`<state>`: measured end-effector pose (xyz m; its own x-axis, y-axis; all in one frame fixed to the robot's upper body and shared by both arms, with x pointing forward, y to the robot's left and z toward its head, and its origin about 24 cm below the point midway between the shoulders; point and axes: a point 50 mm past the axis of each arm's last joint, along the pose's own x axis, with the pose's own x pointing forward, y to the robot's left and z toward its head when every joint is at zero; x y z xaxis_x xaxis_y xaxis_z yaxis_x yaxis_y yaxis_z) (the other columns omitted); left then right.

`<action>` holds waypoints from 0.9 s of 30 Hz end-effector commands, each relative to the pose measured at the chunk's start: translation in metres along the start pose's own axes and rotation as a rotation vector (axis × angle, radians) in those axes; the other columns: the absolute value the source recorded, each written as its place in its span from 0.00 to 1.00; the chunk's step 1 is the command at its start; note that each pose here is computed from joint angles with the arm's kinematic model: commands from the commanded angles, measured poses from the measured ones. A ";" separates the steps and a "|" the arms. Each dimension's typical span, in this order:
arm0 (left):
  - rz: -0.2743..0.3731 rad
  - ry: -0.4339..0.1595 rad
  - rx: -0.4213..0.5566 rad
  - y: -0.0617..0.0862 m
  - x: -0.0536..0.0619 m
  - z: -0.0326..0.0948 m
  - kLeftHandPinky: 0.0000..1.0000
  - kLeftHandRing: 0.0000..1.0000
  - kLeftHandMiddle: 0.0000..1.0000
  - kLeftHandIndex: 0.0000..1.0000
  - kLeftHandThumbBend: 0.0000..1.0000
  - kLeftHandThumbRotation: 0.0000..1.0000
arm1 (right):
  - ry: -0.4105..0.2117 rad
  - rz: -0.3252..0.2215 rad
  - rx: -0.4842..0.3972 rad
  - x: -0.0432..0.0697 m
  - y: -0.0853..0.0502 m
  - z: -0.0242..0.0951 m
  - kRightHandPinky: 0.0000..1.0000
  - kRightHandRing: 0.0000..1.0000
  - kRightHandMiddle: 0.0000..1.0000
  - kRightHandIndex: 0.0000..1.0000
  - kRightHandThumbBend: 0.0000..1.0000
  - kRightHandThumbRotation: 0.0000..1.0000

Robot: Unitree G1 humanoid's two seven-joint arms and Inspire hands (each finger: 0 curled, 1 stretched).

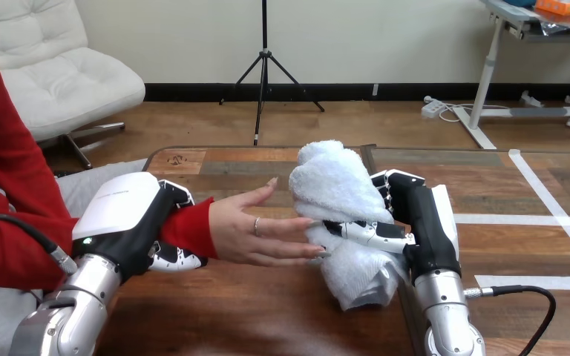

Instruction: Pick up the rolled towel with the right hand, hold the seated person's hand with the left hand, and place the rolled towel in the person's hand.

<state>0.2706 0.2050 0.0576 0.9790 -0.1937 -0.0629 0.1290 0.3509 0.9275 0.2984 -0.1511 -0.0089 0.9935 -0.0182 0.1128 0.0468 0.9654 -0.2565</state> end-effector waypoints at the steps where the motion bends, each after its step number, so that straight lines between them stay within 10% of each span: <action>1: 0.420 -0.309 -0.009 0.103 0.021 0.067 0.28 0.35 0.40 0.41 0.58 0.00 | -0.283 -0.043 0.046 0.048 -0.001 0.067 0.26 0.31 0.37 0.41 0.76 0.00; 27: 0.407 -0.319 -0.026 0.102 0.022 0.069 0.27 0.33 0.40 0.41 0.58 0.00 | -0.415 -0.033 0.117 0.048 0.014 0.092 0.24 0.28 0.34 0.41 0.76 0.00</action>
<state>0.2745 0.2015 0.0652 0.9771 -0.2095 -0.0386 0.1163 0.3728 0.9206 0.3005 -0.1457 -0.0049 0.9904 -0.0164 0.1372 0.0495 0.9692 -0.2414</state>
